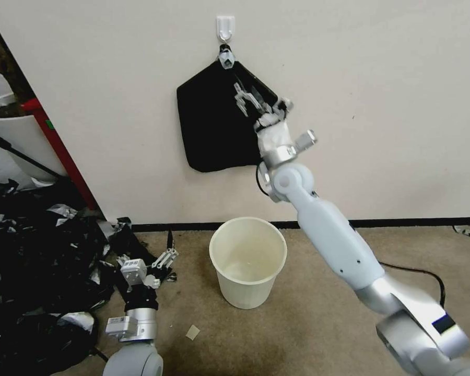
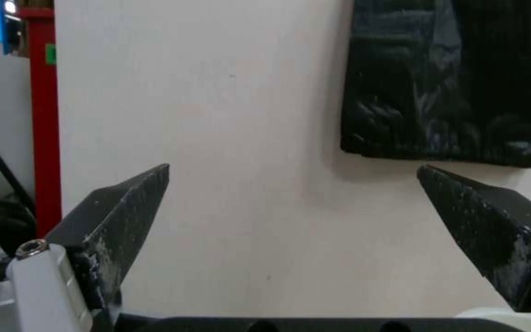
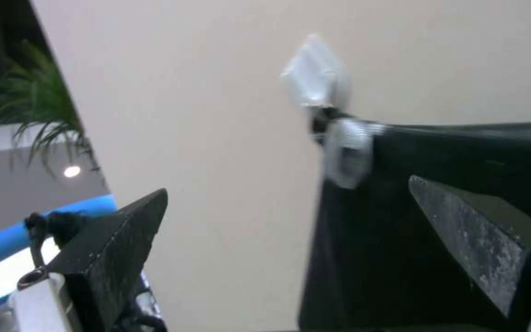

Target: Place a trash bag onto the trash bin.

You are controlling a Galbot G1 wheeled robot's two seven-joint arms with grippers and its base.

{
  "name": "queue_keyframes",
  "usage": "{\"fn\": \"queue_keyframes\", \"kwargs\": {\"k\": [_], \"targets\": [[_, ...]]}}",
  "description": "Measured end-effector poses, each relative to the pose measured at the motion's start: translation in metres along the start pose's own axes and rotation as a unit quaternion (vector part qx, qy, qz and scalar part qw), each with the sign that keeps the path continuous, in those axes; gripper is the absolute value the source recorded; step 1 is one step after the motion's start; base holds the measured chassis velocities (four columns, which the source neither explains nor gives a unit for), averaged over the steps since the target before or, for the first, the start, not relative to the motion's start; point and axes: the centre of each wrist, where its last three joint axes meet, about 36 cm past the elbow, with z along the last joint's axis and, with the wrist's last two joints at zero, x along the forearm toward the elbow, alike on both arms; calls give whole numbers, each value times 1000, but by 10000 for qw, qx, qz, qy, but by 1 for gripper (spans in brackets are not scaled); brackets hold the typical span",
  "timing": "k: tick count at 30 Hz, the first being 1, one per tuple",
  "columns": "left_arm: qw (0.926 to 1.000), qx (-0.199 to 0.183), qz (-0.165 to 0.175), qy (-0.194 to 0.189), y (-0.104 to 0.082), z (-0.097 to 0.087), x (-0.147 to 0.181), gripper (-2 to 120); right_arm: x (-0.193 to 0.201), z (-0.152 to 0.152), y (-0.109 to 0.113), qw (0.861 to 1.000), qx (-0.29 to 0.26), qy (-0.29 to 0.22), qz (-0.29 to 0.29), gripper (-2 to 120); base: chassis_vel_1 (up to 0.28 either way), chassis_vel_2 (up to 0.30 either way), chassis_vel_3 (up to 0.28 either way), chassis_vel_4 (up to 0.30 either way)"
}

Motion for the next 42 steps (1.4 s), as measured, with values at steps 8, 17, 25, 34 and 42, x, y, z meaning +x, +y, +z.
{"fn": "queue_keyframes", "kwargs": {"k": [8, 17, 25, 34, 42], "targets": [[10000, 13, -43, -65, 2, 2, -5, 100, -31, 11, 2, 9999, 111, 98, -65, 100, 0, 0, 0, 0], [9999, -63, -132, -86, 10, 7, -6, 100, -42, 9, -6, 9999, 146, 23, 78, 100, 0, 0, 0, 0], [9998, -111, -132, -118, 13, 7, -9, 100, -52, 15, 0, 9999, 101, 3, 31, 100, 0, 0, 0, 0], [9996, -162, -169, -186, 18, 2, -10, 100, -72, 7, 7, 9999, 39, -146, -20, 88, 0, 0, 0, 0], [9995, -173, -189, -184, 17, 0, -7, 100, -79, 7, 3, 9999, 64, -136, 34, 72, 0, 0, 0, 0]]}}
